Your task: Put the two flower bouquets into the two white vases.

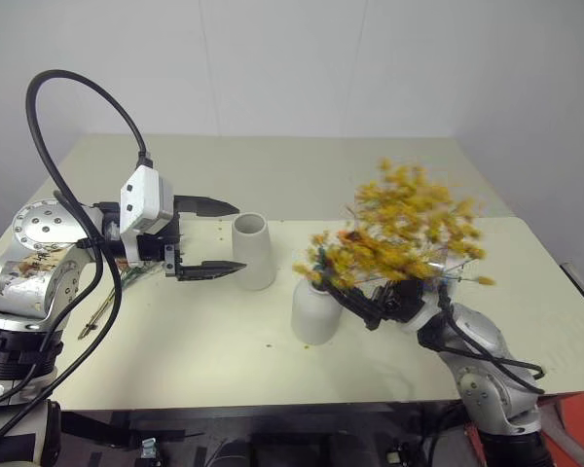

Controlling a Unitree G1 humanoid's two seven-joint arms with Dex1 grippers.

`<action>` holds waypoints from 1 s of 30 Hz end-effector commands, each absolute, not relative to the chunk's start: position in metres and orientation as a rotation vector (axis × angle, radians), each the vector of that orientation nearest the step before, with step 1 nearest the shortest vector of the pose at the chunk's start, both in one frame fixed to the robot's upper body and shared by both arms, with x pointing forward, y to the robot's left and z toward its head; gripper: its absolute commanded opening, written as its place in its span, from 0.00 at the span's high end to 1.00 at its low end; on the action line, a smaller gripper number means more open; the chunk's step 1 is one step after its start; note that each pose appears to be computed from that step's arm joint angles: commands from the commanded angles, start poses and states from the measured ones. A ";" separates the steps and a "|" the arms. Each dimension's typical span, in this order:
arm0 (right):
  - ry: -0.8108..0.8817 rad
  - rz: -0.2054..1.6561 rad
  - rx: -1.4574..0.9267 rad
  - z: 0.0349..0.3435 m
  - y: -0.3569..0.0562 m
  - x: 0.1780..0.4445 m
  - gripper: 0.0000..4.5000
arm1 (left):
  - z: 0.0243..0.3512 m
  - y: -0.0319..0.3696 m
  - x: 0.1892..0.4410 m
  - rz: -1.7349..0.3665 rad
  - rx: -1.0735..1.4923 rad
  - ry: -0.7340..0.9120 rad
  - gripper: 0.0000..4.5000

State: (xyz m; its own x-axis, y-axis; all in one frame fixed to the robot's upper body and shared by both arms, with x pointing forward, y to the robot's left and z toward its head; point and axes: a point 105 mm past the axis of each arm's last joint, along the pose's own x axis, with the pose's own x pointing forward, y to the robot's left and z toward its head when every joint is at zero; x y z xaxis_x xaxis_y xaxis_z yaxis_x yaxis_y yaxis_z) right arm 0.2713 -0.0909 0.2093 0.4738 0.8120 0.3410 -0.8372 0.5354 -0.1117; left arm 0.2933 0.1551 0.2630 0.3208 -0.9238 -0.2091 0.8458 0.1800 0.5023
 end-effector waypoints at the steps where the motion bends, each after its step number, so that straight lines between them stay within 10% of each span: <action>1: -0.435 0.997 0.018 0.227 -0.094 0.268 0.00 | 0.268 0.153 0.293 -1.253 0.620 -0.187 0.00; 23: -0.217 0.865 -0.274 0.224 -0.166 0.242 0.00 | 0.278 0.159 0.291 -1.179 0.548 -0.262 0.00; 30: -0.154 0.795 -0.378 0.269 -0.212 0.226 0.00 | 0.309 0.187 0.294 -0.920 0.478 -0.363 0.00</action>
